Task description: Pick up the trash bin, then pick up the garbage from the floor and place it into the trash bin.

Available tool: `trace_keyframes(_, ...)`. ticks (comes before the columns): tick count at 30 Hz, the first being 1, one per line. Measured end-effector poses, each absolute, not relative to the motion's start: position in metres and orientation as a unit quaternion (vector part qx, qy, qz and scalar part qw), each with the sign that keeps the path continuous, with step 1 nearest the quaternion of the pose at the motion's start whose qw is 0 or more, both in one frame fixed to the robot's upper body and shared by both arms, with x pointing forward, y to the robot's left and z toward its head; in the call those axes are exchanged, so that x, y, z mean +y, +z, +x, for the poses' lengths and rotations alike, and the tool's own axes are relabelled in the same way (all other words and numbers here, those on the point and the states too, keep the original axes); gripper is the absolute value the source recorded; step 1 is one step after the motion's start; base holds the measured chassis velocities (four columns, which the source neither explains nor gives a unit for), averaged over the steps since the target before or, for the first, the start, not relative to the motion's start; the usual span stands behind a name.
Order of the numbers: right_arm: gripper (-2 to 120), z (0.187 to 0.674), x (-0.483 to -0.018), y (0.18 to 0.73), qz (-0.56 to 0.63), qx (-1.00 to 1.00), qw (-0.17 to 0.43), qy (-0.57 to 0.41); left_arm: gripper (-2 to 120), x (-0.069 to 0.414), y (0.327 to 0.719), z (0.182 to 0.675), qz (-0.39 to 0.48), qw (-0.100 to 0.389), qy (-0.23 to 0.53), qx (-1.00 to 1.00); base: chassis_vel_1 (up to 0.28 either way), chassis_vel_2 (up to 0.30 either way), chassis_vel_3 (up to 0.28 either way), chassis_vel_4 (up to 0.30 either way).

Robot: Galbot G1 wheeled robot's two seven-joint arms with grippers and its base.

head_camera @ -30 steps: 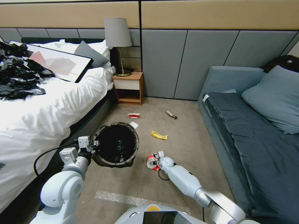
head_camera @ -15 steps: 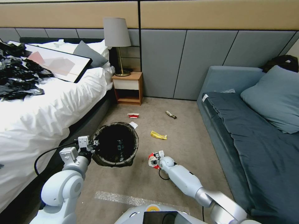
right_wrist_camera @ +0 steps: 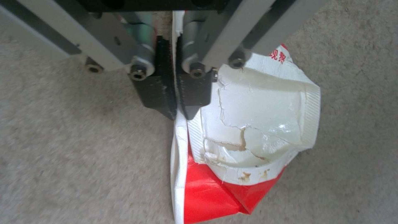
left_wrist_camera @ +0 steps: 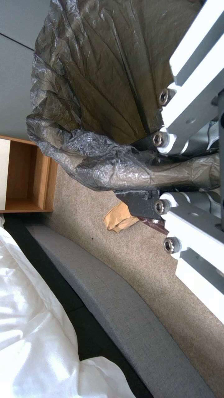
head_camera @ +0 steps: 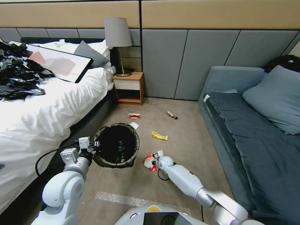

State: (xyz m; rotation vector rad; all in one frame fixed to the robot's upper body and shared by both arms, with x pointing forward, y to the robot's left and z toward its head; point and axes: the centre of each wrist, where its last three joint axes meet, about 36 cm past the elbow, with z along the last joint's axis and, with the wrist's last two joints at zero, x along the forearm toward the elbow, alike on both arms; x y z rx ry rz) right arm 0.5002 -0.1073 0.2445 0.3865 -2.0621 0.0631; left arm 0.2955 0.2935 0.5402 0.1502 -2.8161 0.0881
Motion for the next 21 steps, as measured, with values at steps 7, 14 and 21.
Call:
trace_keyframes(7, 0, 0.502, -0.114, 0.248, 0.156, -0.855, 0.493, 0.024, 4, 0.293, 0.540, 0.296, 0.052, 0.159, 0.031, -0.985, 0.000, 0.000, 0.000, 0.000)
trace_keyframes(14, 0, 0.499, -0.120, 0.247, 0.153, -0.857, 0.491, 0.020, 4, 0.293, 0.540, 0.295, 0.052, 0.160, 0.031, -0.985, 0.000, 0.000, 0.000, 0.000)
trace_keyframes(21, 0, 0.497, -0.125, 0.253, 0.151, -0.863, 0.482, 0.019, 4, 0.291, 0.541, 0.293, 0.052, 0.158, 0.031, -0.986, 0.000, 0.000, 0.000, 0.000)
